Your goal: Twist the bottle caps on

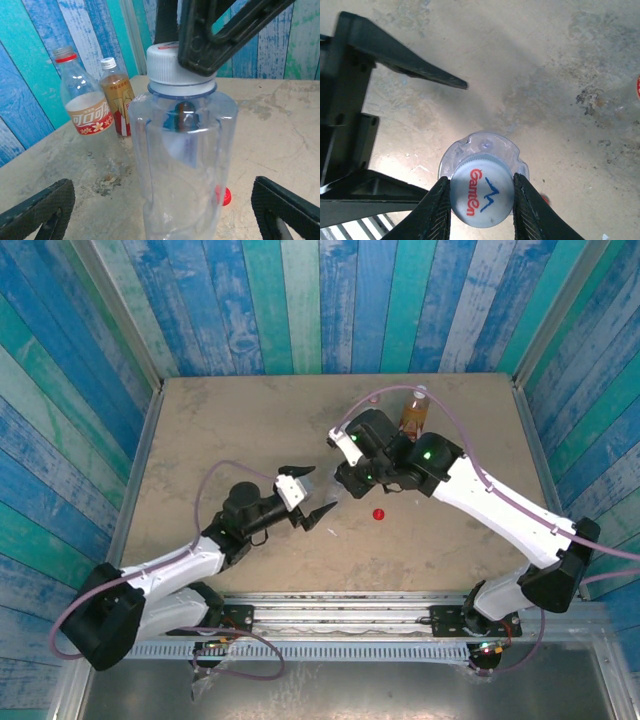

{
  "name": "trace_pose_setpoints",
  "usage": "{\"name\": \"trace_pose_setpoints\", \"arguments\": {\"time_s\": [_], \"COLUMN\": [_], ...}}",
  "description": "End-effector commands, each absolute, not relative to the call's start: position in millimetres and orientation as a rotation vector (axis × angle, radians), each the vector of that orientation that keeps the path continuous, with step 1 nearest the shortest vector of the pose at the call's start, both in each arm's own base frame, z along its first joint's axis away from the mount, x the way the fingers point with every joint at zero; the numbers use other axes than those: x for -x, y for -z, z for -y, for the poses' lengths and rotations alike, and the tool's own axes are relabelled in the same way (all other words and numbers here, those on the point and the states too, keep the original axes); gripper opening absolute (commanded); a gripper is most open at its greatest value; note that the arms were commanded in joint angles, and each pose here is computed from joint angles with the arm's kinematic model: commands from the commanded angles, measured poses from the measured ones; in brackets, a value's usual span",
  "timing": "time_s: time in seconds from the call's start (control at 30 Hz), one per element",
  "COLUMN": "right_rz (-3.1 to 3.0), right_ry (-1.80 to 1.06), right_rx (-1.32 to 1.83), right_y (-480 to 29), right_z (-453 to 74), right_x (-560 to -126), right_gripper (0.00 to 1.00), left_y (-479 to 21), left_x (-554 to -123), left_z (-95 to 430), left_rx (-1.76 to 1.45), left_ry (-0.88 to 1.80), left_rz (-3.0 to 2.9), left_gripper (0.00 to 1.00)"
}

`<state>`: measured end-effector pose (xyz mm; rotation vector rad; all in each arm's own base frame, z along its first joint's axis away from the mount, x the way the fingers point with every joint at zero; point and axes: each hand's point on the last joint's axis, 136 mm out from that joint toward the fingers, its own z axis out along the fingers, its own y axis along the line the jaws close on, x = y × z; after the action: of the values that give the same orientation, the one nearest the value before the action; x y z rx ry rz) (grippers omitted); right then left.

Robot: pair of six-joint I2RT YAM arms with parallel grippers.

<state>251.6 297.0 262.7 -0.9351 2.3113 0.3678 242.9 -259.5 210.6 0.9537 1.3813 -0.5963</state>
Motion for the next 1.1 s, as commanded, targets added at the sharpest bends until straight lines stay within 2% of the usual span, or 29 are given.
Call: {"name": "trace_pose_setpoints", "arguments": {"time_s": [0.0,0.23,0.4,0.5,0.73,0.9,0.97,1.07], "right_rz": [-2.309,-2.351,-2.348,-2.361,-2.384,-2.394,-2.396,-2.397], "right_ry": [-0.334,-0.333,-0.473,-0.499,-0.48,-0.478,-0.478,-0.472], "right_rx": [0.924,0.96,1.059,1.089,1.154,1.166,1.168,1.165], "right_y": [-260,-246,-244,-241,-235,-231,-231,-231], "right_z": [-293,-303,-323,-326,-322,-321,-321,-319], "right_x": [-264,-285,-274,-270,-262,-259,-257,-256], "right_gripper": [0.01,0.01,0.02,0.03,0.03,0.03,0.03,0.03], "left_y": [-232,-215,-206,-204,-199,-190,-189,-188], "left_x": [-244,-243,-246,-253,-272,-274,-276,-277], "left_z": [246,227,241,258,276,290,292,295], "left_rx": [-0.841,-0.773,-0.815,-0.854,-0.864,-0.932,-0.937,-0.945], "left_ry": [0.578,0.532,0.587,0.642,0.672,0.709,0.712,0.72], "left_rz": [-1.344,-1.419,-1.445,-1.465,-1.508,-1.525,-1.528,-1.53], "left_gripper": [0.94,0.94,0.94,0.99,0.8,0.75,0.64,0.57]}}
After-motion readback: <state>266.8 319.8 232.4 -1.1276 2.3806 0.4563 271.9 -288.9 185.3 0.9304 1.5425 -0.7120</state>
